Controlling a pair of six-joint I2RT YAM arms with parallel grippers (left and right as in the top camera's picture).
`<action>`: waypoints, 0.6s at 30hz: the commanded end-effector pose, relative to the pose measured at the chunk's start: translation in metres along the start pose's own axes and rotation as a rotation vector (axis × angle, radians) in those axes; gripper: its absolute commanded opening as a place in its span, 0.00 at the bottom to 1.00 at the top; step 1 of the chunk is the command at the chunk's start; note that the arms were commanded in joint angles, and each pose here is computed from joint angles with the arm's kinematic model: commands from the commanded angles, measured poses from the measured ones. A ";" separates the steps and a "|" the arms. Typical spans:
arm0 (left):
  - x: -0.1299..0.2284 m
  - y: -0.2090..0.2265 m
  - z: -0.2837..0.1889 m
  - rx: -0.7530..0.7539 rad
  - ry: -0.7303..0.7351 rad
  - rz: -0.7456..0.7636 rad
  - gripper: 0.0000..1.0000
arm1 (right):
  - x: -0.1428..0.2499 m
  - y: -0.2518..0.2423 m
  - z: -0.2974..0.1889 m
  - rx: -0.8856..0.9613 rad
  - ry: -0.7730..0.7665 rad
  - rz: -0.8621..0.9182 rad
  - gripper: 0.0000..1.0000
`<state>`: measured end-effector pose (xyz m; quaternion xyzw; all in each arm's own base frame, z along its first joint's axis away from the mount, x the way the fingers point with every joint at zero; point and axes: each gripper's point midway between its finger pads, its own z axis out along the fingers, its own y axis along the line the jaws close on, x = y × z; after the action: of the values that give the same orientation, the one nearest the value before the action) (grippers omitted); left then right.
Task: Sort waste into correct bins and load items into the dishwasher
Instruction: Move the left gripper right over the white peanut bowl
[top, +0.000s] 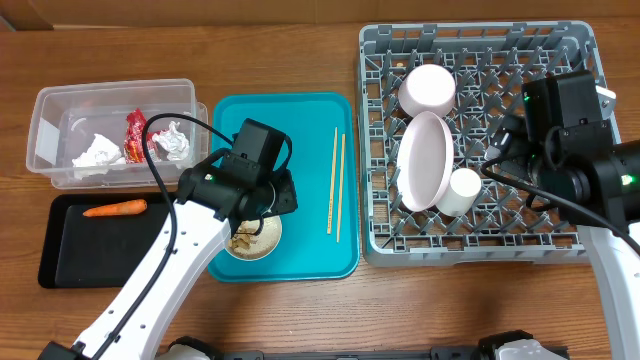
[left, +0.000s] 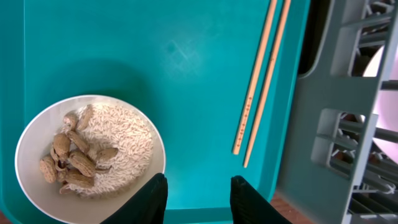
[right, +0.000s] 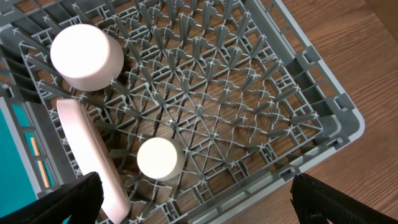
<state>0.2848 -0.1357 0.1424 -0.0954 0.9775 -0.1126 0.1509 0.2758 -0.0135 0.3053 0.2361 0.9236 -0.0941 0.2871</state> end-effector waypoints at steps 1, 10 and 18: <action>-0.002 0.002 0.013 -0.043 0.012 -0.013 0.36 | -0.005 0.001 -0.005 -0.012 -0.018 0.001 1.00; 0.009 0.013 0.054 -0.125 0.121 -0.017 0.36 | -0.005 0.001 -0.005 -0.012 -0.018 0.001 1.00; 0.018 0.020 0.074 -0.171 0.183 -0.019 0.36 | -0.005 0.001 -0.005 -0.012 -0.018 0.001 1.00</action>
<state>0.2883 -0.1340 0.0712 -0.1037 0.9916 -0.0503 0.0583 0.2759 -0.0135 0.3053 0.2361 0.9235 -0.0942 0.2872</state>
